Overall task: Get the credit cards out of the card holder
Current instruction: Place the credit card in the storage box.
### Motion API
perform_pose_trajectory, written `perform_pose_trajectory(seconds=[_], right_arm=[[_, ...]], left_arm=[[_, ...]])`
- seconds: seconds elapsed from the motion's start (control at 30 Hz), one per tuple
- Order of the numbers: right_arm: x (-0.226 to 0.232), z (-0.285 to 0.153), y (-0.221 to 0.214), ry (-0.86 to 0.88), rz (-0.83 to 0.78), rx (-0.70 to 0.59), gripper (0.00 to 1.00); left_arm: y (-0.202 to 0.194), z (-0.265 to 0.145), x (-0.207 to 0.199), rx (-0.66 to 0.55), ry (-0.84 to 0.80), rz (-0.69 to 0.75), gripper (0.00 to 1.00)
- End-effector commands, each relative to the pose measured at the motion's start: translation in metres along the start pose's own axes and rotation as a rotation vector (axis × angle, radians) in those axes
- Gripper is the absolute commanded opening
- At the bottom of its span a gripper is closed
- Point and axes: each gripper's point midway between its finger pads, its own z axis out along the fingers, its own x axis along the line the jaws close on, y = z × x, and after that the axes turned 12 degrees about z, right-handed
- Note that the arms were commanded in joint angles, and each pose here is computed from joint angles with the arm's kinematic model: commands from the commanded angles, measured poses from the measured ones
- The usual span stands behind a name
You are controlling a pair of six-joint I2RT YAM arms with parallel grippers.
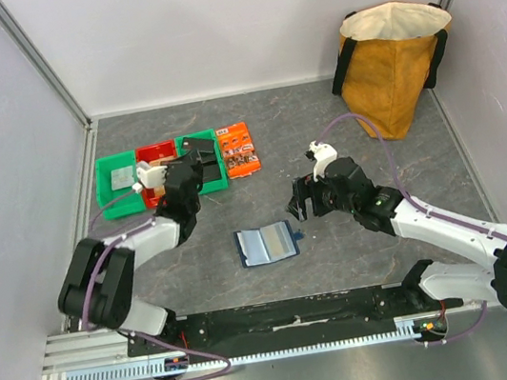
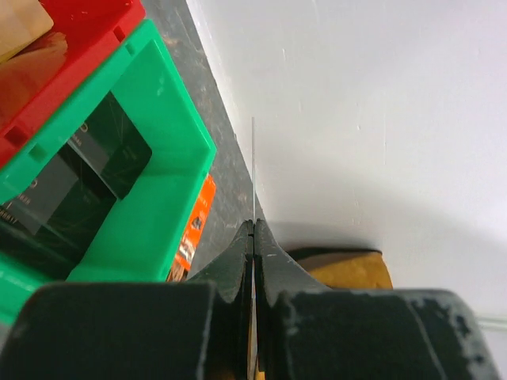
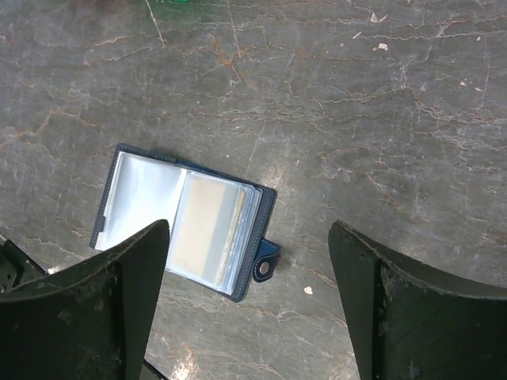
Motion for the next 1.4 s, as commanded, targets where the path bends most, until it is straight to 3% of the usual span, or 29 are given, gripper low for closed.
perform_pose_trajectory(seconds=[0.0, 0.5, 0.77, 1.03, 1.23, 1.37], right_arm=[[0.000, -0.005, 0.020, -0.018, -0.041, -0.059, 0.88], [-0.019, -0.007, 0.021, -0.093, -0.092, -0.066, 0.88], [-0.022, -0.007, 0.021, -0.108, -0.097, -0.068, 0.88], [-0.021, -0.007, 0.021, -0.109, -0.095, -0.058, 0.88], [-0.019, -0.012, 0.025, -0.111, -0.093, -0.061, 0.88], [-0.011, -0.015, 0.025, -0.082, -0.091, -0.041, 0.88]], left_arm=[[0.015, 0.034, -0.003, -0.128, 0.049, -0.120, 0.02], [0.000, 0.080, 0.041, -0.238, 0.268, -0.110, 0.02], [-0.019, 0.096, 0.053, -0.203, 0.314, -0.058, 0.03], [-0.030, 0.091, 0.059, -0.137, 0.336, -0.028, 0.46], [-0.027, 0.076, 0.045, -0.088, 0.319, 0.000, 0.66], [-0.026, 0.054, 0.024, -0.029, 0.269, 0.034, 0.68]])
